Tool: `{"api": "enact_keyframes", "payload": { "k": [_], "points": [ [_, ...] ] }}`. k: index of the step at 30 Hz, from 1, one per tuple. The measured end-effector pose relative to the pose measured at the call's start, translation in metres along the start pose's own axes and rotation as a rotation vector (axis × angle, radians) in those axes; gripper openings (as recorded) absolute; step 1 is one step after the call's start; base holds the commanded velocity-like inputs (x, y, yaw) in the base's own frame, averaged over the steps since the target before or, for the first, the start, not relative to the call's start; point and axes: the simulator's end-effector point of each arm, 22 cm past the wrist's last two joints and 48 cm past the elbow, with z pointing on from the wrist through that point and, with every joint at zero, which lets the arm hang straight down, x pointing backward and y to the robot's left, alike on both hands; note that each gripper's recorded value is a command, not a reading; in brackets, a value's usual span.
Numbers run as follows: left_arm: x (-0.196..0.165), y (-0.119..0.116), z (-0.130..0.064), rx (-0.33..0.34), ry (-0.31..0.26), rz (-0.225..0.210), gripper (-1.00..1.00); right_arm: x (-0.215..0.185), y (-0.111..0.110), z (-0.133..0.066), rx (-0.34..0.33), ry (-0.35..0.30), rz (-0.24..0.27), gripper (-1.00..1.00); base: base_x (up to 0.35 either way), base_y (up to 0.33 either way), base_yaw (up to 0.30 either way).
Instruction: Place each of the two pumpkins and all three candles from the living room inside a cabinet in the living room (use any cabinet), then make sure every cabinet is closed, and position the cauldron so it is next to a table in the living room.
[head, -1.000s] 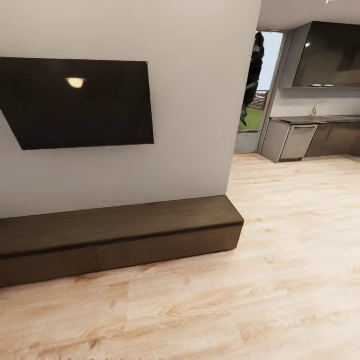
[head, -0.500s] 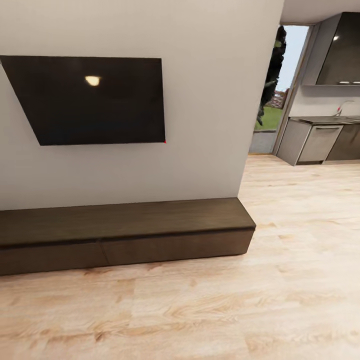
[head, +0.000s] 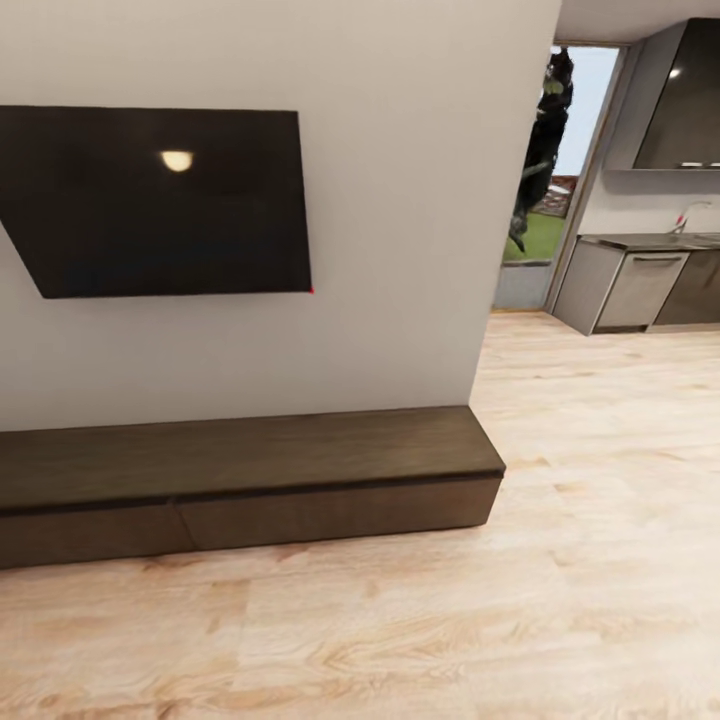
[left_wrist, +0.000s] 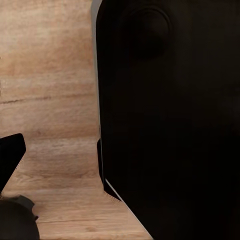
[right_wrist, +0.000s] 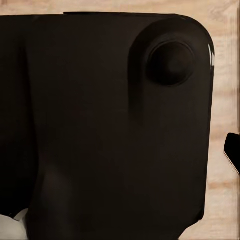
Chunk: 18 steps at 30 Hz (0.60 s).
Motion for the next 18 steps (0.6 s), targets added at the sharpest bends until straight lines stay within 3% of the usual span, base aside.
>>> {"api": "enact_keyframes", "payload": {
  "k": [5,13,18],
  "points": [
    [-0.0006,0.0009,0.0,-0.001,-0.001,-0.002,1.0,-0.001,0.0008,0.0,-0.004,-0.004,-0.001,1.0,0.247,-0.009,0.02],
    [-0.0009,0.0016,0.0,-0.001,-0.001,-0.003,1.0,-0.0023,0.0006,0.0001,-0.003,-0.008,0.001,1.0,0.247,-0.005,0.244],
    [-0.0002,0.0013,0.0,-0.001,0.001,-0.002,1.0,-0.0017,-0.0001,0.0001,-0.003,-0.007,-0.001,1.0,0.247,-0.128,0.226]
  ]
}}
